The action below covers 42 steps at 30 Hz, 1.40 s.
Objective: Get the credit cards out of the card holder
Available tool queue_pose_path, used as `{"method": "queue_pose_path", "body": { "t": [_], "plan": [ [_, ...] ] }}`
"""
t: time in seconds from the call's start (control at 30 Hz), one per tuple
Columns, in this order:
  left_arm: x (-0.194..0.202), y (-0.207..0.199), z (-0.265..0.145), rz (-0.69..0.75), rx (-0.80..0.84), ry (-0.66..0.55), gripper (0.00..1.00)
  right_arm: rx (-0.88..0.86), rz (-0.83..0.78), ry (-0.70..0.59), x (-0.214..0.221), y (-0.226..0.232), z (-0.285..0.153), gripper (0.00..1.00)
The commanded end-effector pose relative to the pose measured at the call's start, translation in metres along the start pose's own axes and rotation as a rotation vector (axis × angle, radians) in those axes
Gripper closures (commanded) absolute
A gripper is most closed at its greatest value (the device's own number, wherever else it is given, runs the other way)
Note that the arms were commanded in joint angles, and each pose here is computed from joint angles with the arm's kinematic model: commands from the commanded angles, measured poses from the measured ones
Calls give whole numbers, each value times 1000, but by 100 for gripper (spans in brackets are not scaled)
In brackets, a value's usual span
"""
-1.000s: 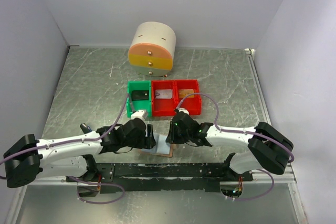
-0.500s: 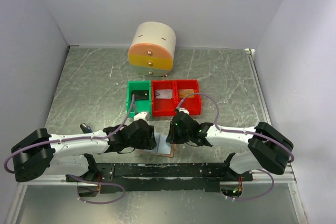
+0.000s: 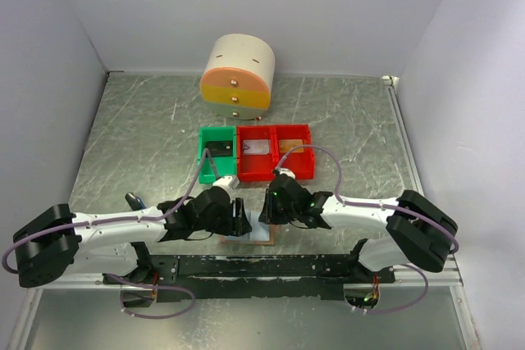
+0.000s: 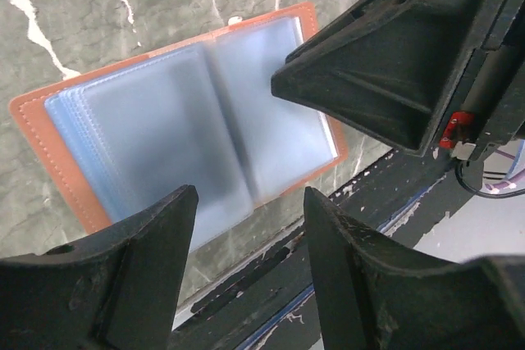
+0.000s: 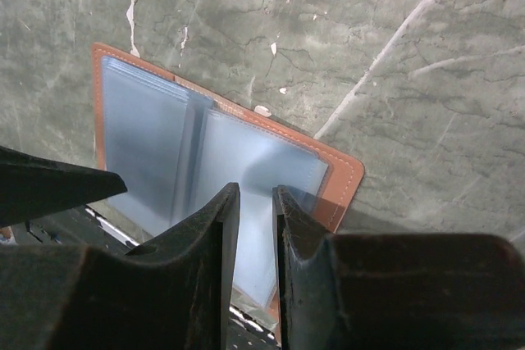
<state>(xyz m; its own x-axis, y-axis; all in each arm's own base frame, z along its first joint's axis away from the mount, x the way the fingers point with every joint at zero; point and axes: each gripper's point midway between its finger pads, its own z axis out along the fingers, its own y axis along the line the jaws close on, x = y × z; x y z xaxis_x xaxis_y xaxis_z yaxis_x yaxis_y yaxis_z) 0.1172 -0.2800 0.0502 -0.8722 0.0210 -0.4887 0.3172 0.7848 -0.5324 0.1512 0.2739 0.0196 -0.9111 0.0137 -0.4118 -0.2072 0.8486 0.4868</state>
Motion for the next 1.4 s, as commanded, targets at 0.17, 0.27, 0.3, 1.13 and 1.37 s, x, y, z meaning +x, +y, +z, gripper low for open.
{"method": "queue_pose_path", "body": {
  "t": [0.17, 0.27, 0.3, 1.13, 1.37],
  "plan": [
    [2, -6, 9, -14, 4, 13, 33, 37, -8, 18, 5, -10, 1, 76],
    [-9, -5, 1, -27, -20, -38, 31, 42, -34, 4, -2, -6, -3, 73],
    [-13, -2, -3, -36, -38, -60, 30, 57, -47, -6, -7, -6, -5, 72],
    [-80, 116, -87, -358, -337, -370, 14, 284, -205, -99, -25, 74, 14, 42],
    [-77, 111, -97, -340, -296, -390, 14, 323, -186, -80, -16, 72, 30, 38]
  ]
}}
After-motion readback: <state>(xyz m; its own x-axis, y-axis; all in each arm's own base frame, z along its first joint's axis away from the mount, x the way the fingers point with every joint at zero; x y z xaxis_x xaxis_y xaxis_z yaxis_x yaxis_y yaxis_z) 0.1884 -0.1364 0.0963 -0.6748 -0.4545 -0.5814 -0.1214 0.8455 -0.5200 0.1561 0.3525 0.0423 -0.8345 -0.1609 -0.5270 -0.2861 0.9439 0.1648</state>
